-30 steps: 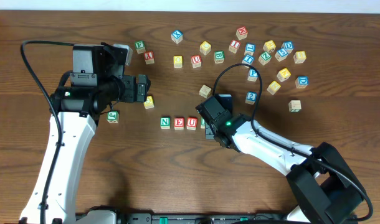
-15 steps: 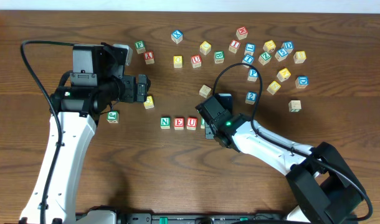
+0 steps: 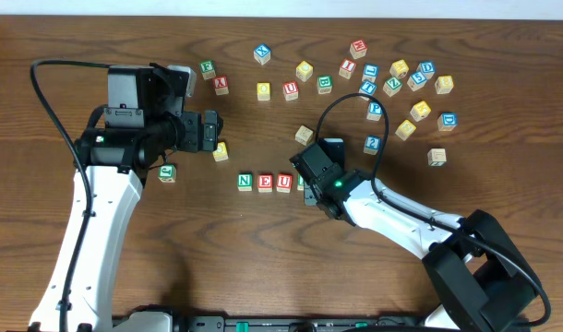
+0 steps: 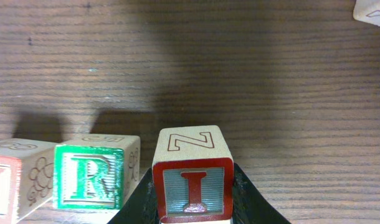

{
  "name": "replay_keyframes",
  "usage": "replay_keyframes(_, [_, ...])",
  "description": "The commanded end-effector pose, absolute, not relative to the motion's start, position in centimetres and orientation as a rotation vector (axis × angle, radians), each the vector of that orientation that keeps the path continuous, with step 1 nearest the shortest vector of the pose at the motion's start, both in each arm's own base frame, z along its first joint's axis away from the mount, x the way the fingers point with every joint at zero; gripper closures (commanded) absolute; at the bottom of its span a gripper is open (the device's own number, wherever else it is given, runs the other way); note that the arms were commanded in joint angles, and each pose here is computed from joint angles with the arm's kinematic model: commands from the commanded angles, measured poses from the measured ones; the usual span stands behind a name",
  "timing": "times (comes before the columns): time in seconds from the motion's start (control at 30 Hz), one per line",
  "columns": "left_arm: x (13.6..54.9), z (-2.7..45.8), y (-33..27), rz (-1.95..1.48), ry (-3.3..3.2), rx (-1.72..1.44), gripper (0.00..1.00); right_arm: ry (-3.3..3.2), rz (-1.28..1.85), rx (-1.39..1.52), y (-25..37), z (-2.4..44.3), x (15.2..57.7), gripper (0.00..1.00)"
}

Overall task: Spell out NEURIPS
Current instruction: 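Lower the red I block onto the table right of the R block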

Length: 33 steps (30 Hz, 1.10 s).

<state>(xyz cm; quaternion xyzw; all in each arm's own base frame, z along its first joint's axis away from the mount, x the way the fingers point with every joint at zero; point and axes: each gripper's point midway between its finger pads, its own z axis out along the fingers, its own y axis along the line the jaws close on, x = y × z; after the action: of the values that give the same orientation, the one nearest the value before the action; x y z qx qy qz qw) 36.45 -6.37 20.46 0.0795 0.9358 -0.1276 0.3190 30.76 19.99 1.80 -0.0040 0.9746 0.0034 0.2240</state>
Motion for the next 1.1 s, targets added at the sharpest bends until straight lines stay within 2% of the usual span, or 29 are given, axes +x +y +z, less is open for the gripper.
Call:
replay_keyframes(0.0, [36.73,21.77,-6.45,-0.342,2.425,0.221,0.02,2.69,-0.029,-0.001,19.41,1.18,30.48,0.94])
replay_keyframes(0.67, [36.73,21.77,-6.45,-0.342,2.425,0.221,0.02,2.698,-0.024,0.037,19.34,1.09,30.3,0.93])
replay_keyframes(1.07, [36.73,21.77,-6.45,-0.341,2.425,0.221,0.02,2.759,0.051,0.124,18.84,0.63,30.18,0.89])
